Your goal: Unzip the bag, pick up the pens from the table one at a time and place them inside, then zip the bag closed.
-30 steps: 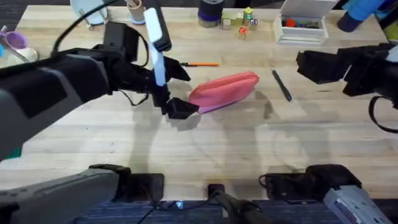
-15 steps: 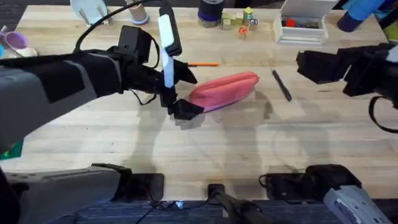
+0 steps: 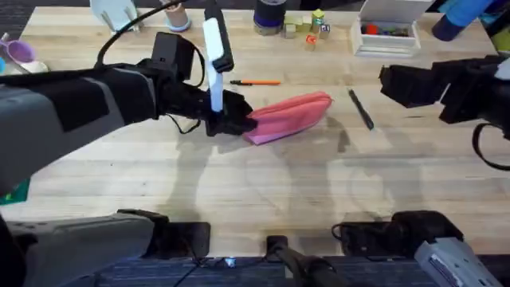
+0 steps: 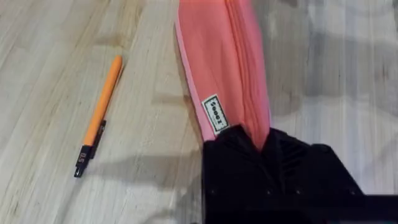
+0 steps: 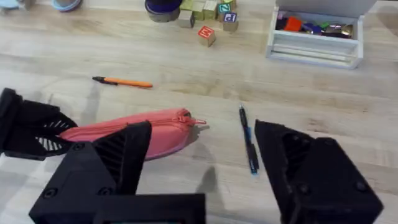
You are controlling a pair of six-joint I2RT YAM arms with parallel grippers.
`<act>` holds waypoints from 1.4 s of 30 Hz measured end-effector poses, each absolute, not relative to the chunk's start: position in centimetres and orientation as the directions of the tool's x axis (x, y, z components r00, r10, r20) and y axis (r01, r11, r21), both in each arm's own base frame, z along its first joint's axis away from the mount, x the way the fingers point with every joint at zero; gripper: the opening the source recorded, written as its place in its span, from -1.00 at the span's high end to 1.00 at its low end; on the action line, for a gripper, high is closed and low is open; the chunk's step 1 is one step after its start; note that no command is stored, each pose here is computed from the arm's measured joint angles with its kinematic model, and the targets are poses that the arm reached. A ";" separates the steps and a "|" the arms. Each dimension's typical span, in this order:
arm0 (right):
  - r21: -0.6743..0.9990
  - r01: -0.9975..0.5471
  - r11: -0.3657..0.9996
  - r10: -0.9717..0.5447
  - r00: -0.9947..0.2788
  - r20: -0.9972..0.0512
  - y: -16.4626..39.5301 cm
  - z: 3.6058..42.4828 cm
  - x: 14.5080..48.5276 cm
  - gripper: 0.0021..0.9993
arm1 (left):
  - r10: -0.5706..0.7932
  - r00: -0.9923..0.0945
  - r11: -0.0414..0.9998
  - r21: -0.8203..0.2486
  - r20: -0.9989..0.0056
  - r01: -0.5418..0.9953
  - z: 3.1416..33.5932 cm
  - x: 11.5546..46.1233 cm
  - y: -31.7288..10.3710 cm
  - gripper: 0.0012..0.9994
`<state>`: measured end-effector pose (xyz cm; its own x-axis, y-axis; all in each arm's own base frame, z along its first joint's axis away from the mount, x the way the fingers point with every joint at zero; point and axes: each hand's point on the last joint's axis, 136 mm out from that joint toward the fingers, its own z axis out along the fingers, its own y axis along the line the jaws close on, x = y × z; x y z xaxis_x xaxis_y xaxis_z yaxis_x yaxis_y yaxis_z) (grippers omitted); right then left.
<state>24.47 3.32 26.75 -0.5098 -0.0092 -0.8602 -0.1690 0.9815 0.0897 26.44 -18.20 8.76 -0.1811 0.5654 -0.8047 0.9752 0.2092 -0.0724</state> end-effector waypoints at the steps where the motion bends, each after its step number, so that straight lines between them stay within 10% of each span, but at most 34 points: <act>1: 0.092 -0.173 0.981 -0.009 -0.510 -0.860 3.4 26.8 24.5 -0.99 | 0.566 -0.181 0.209 -0.072 -0.805 0.975 8.8 26.5 -18.2 0.92; 30: 0.193 -0.359 0.913 -0.219 -0.831 -0.511 6.0 24.6 28.6 -0.99 | 0.566 -0.180 0.210 -0.071 -0.805 0.975 8.8 26.5 -18.2 0.92; 42: -0.042 -0.278 0.960 -0.261 -0.822 -0.507 1.9 23.9 31.8 -0.99 | 0.566 -0.180 0.210 -0.071 -0.805 0.975 8.8 26.5 -18.2 0.92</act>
<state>31.75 1.86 23.88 -0.8219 -0.2605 -0.5066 -0.2782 0.9596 -0.0422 26.46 -18.20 8.76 -0.1804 0.5658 -0.8046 0.9752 0.2096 -0.0713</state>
